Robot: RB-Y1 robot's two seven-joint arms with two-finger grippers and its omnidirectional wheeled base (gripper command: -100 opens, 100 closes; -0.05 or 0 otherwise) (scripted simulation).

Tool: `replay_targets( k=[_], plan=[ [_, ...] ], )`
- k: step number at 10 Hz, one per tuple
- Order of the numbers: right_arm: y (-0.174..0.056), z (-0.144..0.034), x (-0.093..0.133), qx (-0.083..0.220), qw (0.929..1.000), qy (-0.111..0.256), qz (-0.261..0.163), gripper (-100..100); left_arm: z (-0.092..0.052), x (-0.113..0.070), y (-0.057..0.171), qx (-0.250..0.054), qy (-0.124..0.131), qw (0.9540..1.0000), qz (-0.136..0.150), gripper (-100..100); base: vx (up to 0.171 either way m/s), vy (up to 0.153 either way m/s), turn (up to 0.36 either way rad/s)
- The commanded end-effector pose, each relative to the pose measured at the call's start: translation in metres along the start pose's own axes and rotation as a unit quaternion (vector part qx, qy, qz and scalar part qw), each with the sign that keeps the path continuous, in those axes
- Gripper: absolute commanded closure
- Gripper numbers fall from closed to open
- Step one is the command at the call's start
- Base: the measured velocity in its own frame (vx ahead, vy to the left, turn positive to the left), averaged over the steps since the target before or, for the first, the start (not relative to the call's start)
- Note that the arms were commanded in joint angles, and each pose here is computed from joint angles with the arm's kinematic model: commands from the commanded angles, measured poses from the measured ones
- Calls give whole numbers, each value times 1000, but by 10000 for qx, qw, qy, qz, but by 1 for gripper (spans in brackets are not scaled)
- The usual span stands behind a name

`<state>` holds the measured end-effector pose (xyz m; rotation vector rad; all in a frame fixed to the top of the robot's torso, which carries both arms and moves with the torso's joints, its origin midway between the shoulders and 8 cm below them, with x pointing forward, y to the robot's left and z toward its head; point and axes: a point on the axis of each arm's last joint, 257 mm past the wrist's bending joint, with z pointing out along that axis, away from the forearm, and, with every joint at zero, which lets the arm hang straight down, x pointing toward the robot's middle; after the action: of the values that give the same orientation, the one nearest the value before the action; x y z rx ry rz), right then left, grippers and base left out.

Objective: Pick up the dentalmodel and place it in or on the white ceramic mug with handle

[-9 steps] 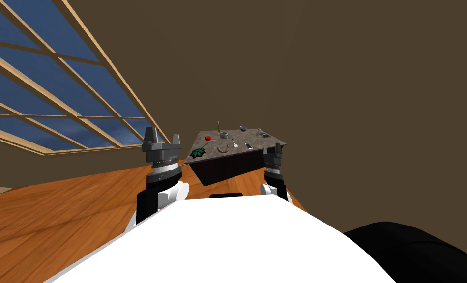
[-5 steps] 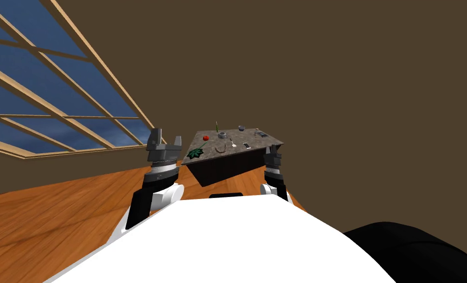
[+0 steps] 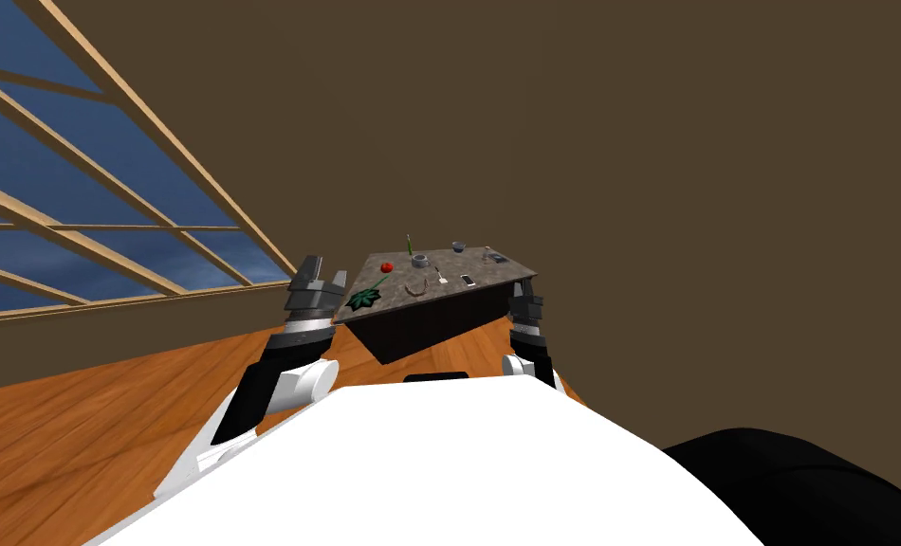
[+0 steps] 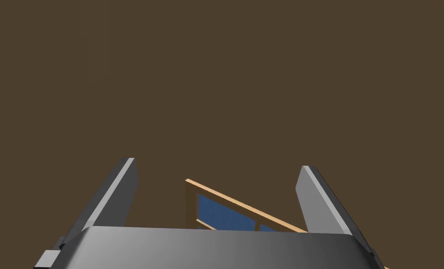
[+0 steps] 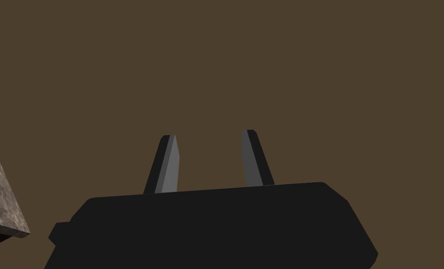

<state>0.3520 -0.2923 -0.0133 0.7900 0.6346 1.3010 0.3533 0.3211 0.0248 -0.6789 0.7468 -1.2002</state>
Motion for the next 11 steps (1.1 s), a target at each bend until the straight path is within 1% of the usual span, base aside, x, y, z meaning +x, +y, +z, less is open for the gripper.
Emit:
replay_targets(
  k=[1, 2, 3, 5, 6, 7, 8, 9, 10, 11],
  plan=[
    [0, 0, 0, 0, 10000, 0, 0, 0, -1, -11, 16, -291, -1, 9994, 187, -100, 5, -67, -99],
    [0, 0, 0, 0, 10000, 0, 0, 0, -3, -23, 28, -501, -25, 9981, 347, -100, 9, -92, -160],
    [0, 0, 0, 0, 10000, 0, 1, 0, -4, -23, 30, -557, -23, 9978, 347, -100, 16, -62, -57],
    [0, 0, 0, 0, 10000, 0, 0, 0, -11, -52, 57, -1060, -114, 9921, 663, -100, 21, -80, -136],
    [0, 0, 0, 0, 10000, 0, 0, 0, -16, -69, 69, -1294, -184, 9880, 820, -100, 40, -141, -159],
    [0, 0, 0, 0, 10000, 0, 1, 0, -18, -70, 74, -1400, -186, 9866, 820, -100, 38, -108, -63],
    [0, 0, 0, 0, 10000, 0, 0, 0, -18, -70, 74, -1400, -186, 9866, 820, -100, 23, -40, 2],
    [0, 0, 0, 0, 10000, 0, -1, 0, -24, -88, 86, -1658, -272, 9810, 969, -100, 30, -51, -134],
    [0, 0, 0, 0, 10000, 0, 0, 0, -25, -88, 88, -1701, -273, 9803, 967, -100, 30, -46, -67],
    [0, 0, 0, 0, 10000, 0, -1, 0, -33, -108, 101, -1987, -374, 9731, 1106, -100, 38, -72, -113]
  ],
)
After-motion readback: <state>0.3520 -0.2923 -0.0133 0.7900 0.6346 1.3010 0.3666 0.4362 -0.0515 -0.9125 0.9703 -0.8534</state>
